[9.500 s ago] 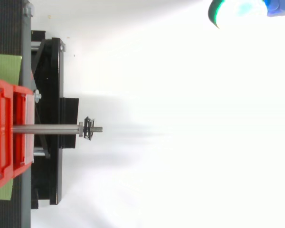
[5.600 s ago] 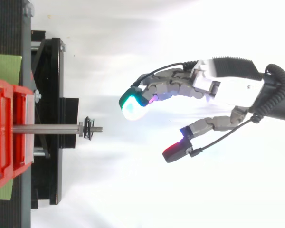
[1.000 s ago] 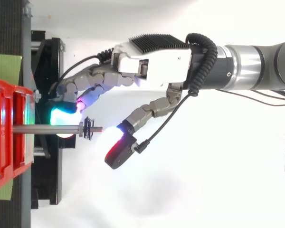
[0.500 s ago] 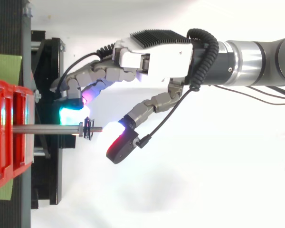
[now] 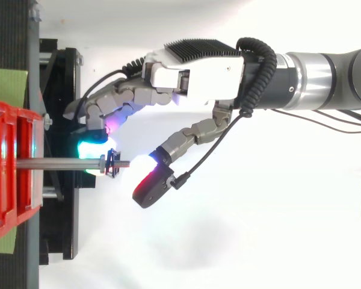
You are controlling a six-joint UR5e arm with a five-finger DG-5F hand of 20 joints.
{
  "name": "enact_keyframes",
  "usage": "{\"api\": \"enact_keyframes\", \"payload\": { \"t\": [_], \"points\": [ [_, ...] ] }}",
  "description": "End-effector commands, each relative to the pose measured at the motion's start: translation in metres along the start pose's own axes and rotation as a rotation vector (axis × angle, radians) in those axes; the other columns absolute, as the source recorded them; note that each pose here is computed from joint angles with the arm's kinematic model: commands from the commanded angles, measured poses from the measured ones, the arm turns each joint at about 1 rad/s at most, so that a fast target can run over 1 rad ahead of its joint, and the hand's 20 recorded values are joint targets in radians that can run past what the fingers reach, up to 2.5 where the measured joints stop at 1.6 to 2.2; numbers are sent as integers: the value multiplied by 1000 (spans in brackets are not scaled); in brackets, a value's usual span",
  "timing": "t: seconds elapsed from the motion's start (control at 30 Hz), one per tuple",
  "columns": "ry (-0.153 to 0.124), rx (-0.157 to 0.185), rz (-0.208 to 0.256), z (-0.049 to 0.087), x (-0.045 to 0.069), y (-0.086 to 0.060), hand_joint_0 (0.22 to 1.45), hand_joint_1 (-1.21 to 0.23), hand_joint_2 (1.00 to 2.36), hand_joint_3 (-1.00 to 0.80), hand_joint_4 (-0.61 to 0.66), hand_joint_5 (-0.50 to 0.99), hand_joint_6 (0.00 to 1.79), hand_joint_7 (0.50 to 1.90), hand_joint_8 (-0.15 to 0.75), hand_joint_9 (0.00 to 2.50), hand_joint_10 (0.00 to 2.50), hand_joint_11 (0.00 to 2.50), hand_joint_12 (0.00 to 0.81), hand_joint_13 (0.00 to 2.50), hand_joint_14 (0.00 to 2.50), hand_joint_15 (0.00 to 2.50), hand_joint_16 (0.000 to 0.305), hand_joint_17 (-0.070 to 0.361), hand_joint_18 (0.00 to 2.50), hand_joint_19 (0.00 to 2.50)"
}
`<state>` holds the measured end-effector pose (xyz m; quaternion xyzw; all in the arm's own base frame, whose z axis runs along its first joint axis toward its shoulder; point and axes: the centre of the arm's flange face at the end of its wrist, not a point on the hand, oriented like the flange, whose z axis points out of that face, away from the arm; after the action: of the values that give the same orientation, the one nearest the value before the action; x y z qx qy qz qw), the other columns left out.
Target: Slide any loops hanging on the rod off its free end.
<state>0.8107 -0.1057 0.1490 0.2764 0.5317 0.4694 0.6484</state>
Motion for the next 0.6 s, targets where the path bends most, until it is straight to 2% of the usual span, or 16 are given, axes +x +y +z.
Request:
{"api": "enact_keyframes", "payload": {
  "t": [0.0,0.2,0.57],
  "points": [
    [1,-3,2,1,1,1,614,-615,1007,-417,190,-98,616,1140,260,711,3,86,294,431,0,12,38,86,444,301],
    [4,-3,6,2,6,2,611,-614,1006,-421,195,-100,628,1125,262,714,2,86,295,433,0,7,38,86,444,294],
    [2,-12,5,3,7,4,621,-620,1009,-381,187,-102,641,1115,261,713,5,90,293,434,0,6,38,86,447,292]
  ]
}}
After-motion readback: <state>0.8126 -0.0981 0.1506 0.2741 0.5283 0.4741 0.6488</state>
